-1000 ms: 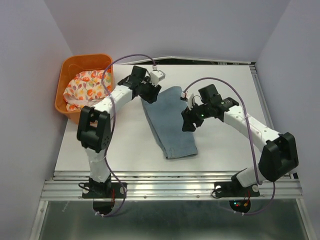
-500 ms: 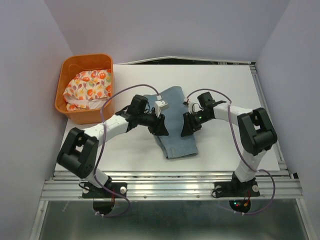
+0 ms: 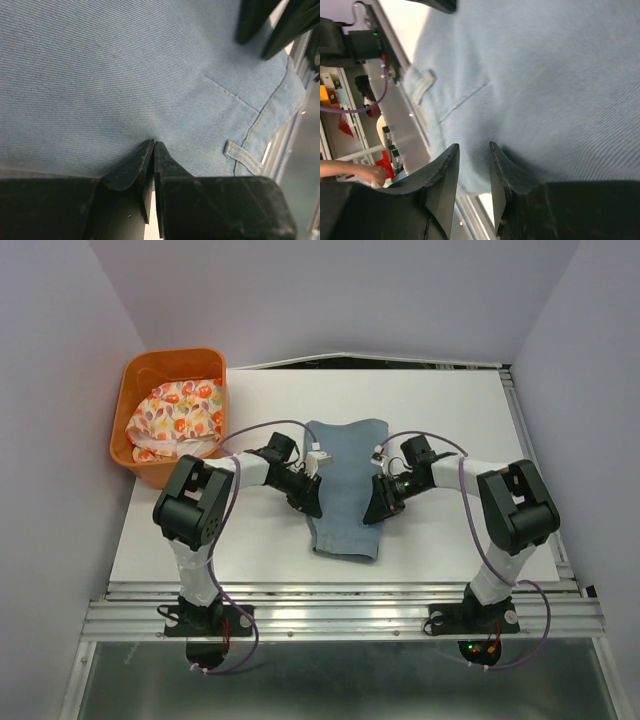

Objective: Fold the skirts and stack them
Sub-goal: Fold the skirt

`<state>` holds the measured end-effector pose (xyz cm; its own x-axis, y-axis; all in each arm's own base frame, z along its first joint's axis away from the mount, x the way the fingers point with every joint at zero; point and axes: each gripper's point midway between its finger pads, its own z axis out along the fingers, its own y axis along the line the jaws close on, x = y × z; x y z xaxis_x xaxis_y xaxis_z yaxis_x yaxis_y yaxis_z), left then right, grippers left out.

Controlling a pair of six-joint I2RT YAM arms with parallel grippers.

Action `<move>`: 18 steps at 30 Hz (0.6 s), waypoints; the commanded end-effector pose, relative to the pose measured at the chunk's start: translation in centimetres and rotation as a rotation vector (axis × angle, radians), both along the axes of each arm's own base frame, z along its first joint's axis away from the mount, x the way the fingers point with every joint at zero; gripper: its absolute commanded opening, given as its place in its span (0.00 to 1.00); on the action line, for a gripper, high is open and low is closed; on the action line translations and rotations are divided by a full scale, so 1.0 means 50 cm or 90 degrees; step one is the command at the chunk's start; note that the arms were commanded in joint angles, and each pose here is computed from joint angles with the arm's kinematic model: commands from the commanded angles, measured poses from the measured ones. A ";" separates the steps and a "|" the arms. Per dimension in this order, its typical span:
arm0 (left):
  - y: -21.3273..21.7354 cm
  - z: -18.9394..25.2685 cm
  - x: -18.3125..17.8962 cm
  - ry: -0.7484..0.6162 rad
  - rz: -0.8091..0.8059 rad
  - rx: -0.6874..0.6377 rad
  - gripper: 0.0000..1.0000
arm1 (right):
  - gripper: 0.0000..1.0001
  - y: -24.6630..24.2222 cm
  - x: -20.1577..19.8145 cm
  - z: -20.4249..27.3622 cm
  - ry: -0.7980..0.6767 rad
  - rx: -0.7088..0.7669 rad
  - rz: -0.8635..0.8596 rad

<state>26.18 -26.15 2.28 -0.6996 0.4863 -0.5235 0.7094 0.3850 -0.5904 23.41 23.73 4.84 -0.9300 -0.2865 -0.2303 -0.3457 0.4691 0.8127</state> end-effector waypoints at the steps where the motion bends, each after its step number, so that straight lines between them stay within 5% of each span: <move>1: 0.044 0.028 -0.026 -0.109 -0.109 0.042 0.17 | 0.36 0.026 0.045 0.145 -0.091 0.084 0.008; 6: 0.016 0.115 0.006 -0.174 -0.142 -0.009 0.20 | 0.36 0.024 0.178 0.215 -0.197 0.099 -0.044; 11: -0.037 0.165 0.097 -0.226 -0.084 -0.052 0.21 | 0.35 0.002 0.329 0.187 -0.222 0.090 -0.092; 18: -0.046 0.076 0.162 -0.158 -0.022 -0.015 0.21 | 0.34 -0.057 0.488 0.061 -0.170 0.081 -0.170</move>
<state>33.23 -28.52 8.44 -0.4510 0.5029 -0.7373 0.8917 0.2899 -0.3477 44.05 22.53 9.82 -0.8582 -0.0614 -0.5096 -0.4789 0.4531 0.7519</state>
